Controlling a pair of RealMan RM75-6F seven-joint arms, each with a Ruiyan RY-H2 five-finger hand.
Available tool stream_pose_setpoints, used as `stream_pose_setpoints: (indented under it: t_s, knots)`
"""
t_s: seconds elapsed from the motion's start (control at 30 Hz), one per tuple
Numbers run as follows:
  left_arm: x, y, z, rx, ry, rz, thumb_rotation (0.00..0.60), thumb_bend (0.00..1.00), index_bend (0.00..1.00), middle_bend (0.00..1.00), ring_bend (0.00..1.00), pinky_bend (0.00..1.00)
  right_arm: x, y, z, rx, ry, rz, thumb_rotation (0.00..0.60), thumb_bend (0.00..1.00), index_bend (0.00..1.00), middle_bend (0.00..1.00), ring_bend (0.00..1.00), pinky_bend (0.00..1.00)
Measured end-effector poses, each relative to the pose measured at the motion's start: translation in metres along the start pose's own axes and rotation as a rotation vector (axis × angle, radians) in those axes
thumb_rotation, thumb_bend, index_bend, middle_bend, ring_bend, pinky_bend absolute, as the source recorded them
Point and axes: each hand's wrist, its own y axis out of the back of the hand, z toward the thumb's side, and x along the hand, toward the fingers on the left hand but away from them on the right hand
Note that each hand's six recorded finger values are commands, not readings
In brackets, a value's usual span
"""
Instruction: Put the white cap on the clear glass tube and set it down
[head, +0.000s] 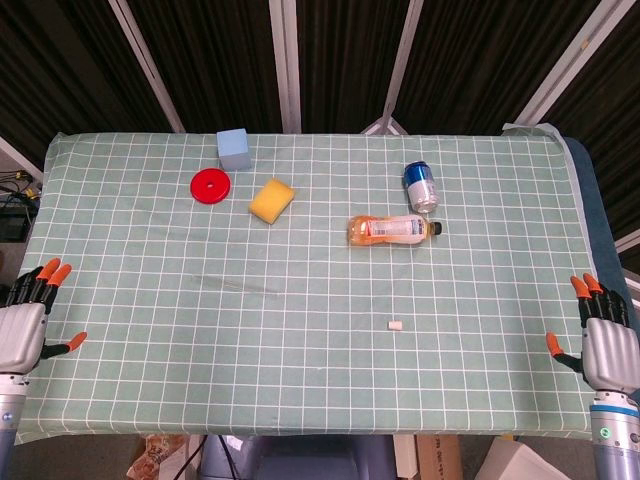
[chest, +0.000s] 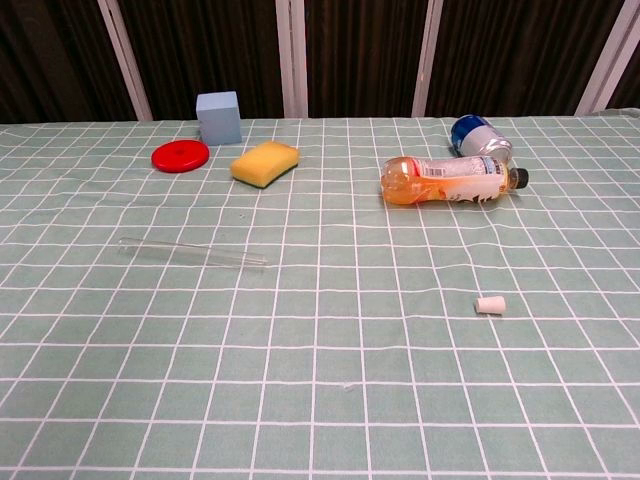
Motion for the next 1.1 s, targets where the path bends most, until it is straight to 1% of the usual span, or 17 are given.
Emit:
stream_pose_setpoints:
  t_s: [0.2, 0.4, 0.5, 0.57, 0.7, 0.87, 0.93, 1.1]
  knots:
    - [0.003, -0.003, 0.002, -0.006, 0.002, -0.016, 0.6, 0.2, 0.02, 0.02, 0.0, 0.0, -0.001, -0.001, -0.002, -0.009, -0.013, 0.004, 0.6, 0.36, 0.0, 0.0, 0.0, 0.0]
    - [0.009, -0.006, 0.01, 0.032, -0.022, -0.029, 0.6, 0.2, 0.03, 0.03, 0.0, 0.0, -0.001, -0.002, 0.003, -0.026, -0.002, 0.014, 0.6, 0.37, 0.0, 0.0, 0.0, 0.0]
    - [0.015, -0.009, 0.022, 0.043, -0.049, -0.042, 0.6, 0.26, 0.08, 0.06, 0.0, 0.0, 0.0, -0.004, 0.004, -0.033, 0.004, 0.023, 0.6, 0.37, 0.0, 0.0, 0.0, 0.0]
    - [0.023, -0.012, 0.035, 0.055, -0.078, -0.054, 0.6, 0.29, 0.11, 0.09, 0.0, 0.0, 0.0, -0.005, 0.005, -0.04, 0.006, 0.03, 0.6, 0.37, 0.0, 0.0, 0.0, 0.0]
    - [0.044, -0.019, 0.066, 0.065, -0.154, -0.083, 0.6, 0.31, 0.17, 0.14, 0.0, 0.0, 0.0, -0.006, 0.007, -0.047, 0.01, 0.04, 0.6, 0.37, 0.0, 0.0, 0.0, 0.0]
    - [0.083, -0.036, 0.122, 0.117, -0.267, -0.121, 0.6, 0.36, 0.22, 0.22, 0.0, 0.0, 0.0, -0.006, 0.006, -0.06, 0.007, 0.042, 0.6, 0.36, 0.0, 0.0, 0.0, 0.0]
    - [0.099, -0.047, 0.143, 0.136, -0.294, -0.141, 0.6, 0.38, 0.25, 0.25, 0.0, 0.0, 0.0, -0.006, 0.006, -0.065, 0.003, 0.046, 0.6, 0.37, 0.0, 0.0, 0.0, 0.0]
    - [0.128, -0.069, 0.175, 0.174, -0.314, -0.178, 0.6, 0.41, 0.3, 0.32, 0.0, 0.0, -0.001, -0.006, 0.004, -0.076, -0.004, 0.05, 0.6, 0.37, 0.0, 0.0, 0.0, 0.0]
